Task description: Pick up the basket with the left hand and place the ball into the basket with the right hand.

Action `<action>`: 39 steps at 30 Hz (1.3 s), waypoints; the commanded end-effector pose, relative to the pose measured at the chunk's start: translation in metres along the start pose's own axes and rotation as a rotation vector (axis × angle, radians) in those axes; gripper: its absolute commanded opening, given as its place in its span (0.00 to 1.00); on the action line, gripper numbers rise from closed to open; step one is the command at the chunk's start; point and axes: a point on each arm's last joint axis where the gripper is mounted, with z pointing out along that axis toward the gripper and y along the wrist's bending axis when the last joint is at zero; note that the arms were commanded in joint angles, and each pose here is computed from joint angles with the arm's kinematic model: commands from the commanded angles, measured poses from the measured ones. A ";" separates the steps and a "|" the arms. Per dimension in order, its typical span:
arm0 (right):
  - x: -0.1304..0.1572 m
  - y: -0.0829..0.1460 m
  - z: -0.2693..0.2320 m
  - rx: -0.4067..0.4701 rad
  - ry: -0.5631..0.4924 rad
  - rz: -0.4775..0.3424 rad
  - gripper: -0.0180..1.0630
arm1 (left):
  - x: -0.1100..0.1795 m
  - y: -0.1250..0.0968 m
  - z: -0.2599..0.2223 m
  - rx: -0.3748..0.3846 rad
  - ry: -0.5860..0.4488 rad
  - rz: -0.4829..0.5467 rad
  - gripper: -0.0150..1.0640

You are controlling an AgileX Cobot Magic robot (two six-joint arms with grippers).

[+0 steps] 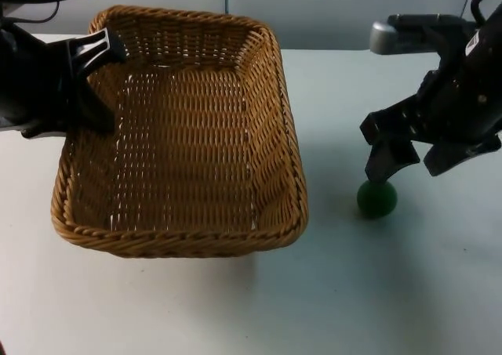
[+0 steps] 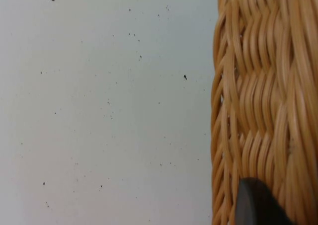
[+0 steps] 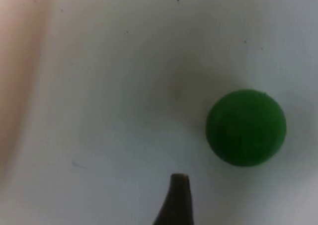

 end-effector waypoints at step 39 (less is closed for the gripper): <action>-0.010 -0.005 0.047 0.032 -0.096 -0.002 0.67 | -0.001 -0.003 -0.005 0.015 -0.013 -0.010 0.01</action>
